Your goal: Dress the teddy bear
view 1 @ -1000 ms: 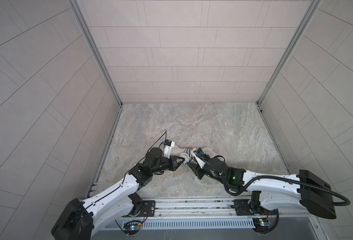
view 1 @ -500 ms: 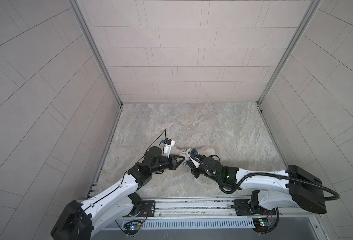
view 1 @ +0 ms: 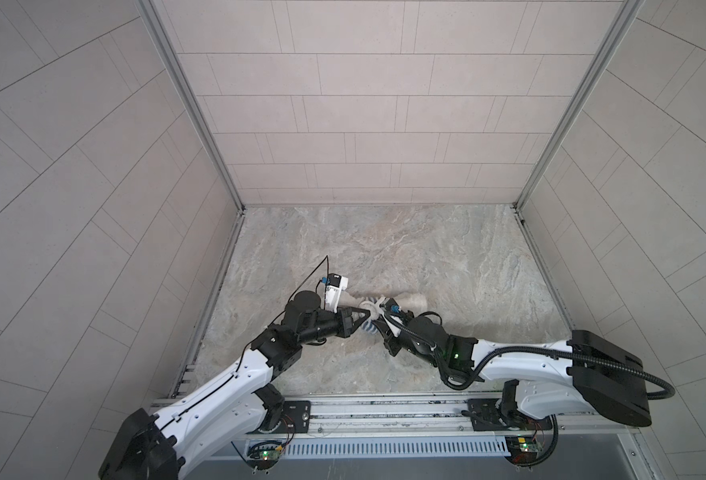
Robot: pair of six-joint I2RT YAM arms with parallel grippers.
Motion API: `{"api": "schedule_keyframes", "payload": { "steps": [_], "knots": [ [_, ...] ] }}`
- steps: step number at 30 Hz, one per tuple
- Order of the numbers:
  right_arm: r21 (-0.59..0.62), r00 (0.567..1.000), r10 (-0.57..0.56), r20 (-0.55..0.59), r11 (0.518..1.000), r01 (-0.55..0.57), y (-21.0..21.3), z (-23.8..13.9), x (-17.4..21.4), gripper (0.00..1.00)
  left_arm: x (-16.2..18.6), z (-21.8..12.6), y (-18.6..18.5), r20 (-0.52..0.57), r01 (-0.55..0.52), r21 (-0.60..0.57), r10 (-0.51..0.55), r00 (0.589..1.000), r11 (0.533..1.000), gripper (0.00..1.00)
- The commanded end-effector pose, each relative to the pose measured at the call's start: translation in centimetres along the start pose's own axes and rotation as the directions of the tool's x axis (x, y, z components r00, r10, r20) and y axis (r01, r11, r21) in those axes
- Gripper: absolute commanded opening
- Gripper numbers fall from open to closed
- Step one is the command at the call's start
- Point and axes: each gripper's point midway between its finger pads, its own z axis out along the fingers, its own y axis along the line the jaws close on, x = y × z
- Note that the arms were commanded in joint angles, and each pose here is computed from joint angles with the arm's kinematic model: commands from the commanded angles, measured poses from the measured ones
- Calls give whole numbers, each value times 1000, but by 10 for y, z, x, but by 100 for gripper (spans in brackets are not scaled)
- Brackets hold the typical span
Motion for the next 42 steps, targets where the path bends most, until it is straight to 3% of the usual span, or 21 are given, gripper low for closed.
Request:
{"api": "schedule_keyframes", "payload": {
  "steps": [1, 7, 13, 15, 20, 31, 35, 39, 42],
  "knots": [
    [23, 1000, -22, 6, 1000, 22, -7, -6, -1, 28, -21, -7, -38, 54, -67, 113, 61, 997, 991, 0],
    [-27, 996, -25, 83, 999, 27, 0, -17, -26, 29, -20, -6, -38, 47, -62, 116, 57, 997, 991, 0],
    [10, 996, -58, 64, 998, 57, -5, -13, -19, 34, -23, -8, -50, 53, -65, 169, 56, 997, 983, 0],
    [16, 996, -59, 66, 998, 58, -6, -11, -16, 28, -25, -10, -56, 64, -71, 193, 60, 996, 979, 0],
    [57, 997, -51, 57, 997, 48, -14, -10, -9, 0, -29, -16, -70, 77, -79, 250, 62, 995, 965, 0],
    [191, 993, 69, 97, 978, -87, -55, -37, 13, 0, -32, -23, -84, 91, -85, 305, 60, 994, 948, 0],
    [215, 994, 73, 83, 973, -89, -61, -43, 16, 0, -28, -22, -85, 66, -84, 316, 67, 996, 945, 0],
    [176, 994, 66, 90, 981, -81, -55, -46, 12, 0, -18, -14, -82, -6, -60, 326, 66, 998, 943, 0],
    [81, 995, 49, 86, 995, -56, -39, -50, 6, 1, -13, -8, -67, -35, -49, 260, 60, 998, 964, 0]
  ]
}}
